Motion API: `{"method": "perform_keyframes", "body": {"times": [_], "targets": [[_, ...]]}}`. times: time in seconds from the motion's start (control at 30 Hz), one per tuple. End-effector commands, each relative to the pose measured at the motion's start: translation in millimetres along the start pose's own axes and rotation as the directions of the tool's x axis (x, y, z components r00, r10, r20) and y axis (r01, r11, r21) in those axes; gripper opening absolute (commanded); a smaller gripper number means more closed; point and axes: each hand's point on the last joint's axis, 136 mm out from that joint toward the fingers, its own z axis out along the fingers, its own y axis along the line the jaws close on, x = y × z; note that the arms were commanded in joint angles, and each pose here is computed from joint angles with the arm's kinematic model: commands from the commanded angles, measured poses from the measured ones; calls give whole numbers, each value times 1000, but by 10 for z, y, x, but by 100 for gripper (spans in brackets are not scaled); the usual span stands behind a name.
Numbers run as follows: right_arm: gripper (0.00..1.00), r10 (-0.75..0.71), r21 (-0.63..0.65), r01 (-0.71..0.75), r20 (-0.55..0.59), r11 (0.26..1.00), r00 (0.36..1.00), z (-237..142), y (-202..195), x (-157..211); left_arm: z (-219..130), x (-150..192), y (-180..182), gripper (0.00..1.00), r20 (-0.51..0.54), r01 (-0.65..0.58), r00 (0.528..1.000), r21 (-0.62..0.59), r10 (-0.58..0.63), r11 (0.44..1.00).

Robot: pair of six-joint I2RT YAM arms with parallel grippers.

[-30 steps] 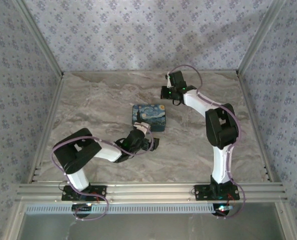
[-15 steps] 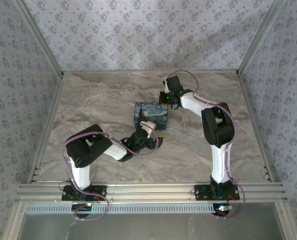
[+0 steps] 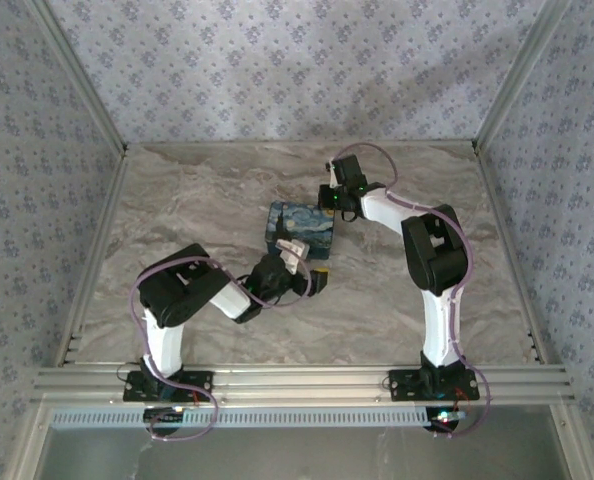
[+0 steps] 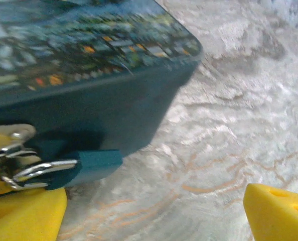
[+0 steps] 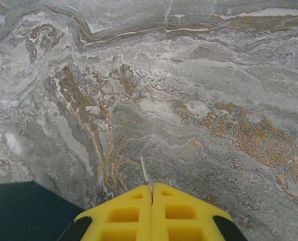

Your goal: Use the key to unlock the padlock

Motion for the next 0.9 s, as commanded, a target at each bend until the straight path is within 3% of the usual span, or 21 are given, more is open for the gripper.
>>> {"method": "perform_keyframes", "body": {"times": [0.0,0.3,0.5,0.63,0.87], "targets": [[0,6,6,-6,-62,1000,998,15,-1,230,-49,-96,59,92,62,84,994,23,-86,996],[0,3,4,-3,-54,1000,999,-14,4,228,-105,-70,286,92,71,226,971,7,-226,974],[0,3,5,-3,-53,1000,999,-27,4,231,-151,-155,317,81,81,327,938,121,-337,937],[0,3,8,-2,-53,1000,999,-36,-5,238,-154,-183,269,81,64,328,938,158,-341,931],[0,4,7,-4,-53,1000,999,-31,-18,247,-145,-135,338,72,41,359,929,144,-368,922]]}}
